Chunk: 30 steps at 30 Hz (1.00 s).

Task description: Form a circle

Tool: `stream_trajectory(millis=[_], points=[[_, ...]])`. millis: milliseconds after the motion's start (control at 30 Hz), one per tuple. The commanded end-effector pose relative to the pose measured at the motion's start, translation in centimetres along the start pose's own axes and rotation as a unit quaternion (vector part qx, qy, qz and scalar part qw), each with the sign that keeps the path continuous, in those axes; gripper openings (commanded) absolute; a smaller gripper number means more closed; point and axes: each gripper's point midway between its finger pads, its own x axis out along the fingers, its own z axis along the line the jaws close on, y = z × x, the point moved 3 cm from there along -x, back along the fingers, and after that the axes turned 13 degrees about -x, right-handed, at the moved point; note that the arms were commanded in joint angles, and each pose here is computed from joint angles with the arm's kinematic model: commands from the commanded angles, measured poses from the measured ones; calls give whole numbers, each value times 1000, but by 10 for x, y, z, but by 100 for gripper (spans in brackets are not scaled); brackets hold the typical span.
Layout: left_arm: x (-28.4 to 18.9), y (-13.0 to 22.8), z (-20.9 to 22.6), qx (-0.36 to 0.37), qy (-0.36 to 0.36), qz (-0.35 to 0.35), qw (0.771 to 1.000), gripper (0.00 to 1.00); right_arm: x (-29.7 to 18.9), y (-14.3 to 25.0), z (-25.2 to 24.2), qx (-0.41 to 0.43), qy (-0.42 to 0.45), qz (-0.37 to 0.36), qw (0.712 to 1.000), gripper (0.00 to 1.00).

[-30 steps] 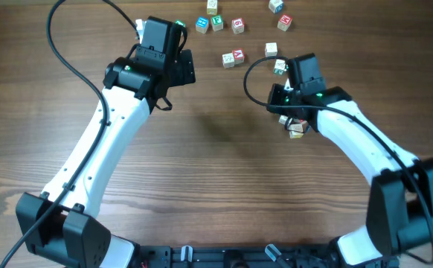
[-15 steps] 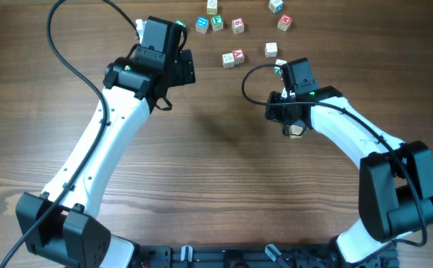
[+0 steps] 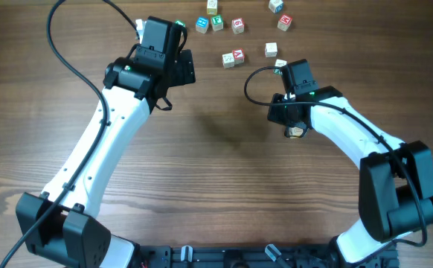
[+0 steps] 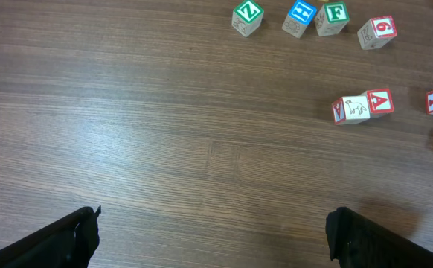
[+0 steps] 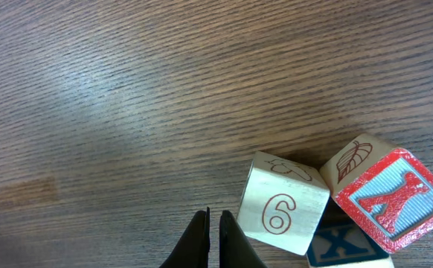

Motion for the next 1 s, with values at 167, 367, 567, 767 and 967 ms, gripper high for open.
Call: stream_trajectory(millis=[167,367,567,767,967], points=[[2,0,2,-6,-3,0,1000,100,3,-11,3,5,-2,-15,1000,5],[2,0,2,-6,-3,0,1000,100,3,-20,7,4,-11,-36,999,5],[2,0,2,-6,-3,0,1000,100,5,-23,10,-11,-19,-42,999,5],[2,0,2,-6,-3,0,1000,100,17,-24,27,-10,-76,-36,996,5],[2,0,2,-6,-3,0,1000,100,19,-14,10,-4,-25,-18,1000,5]])
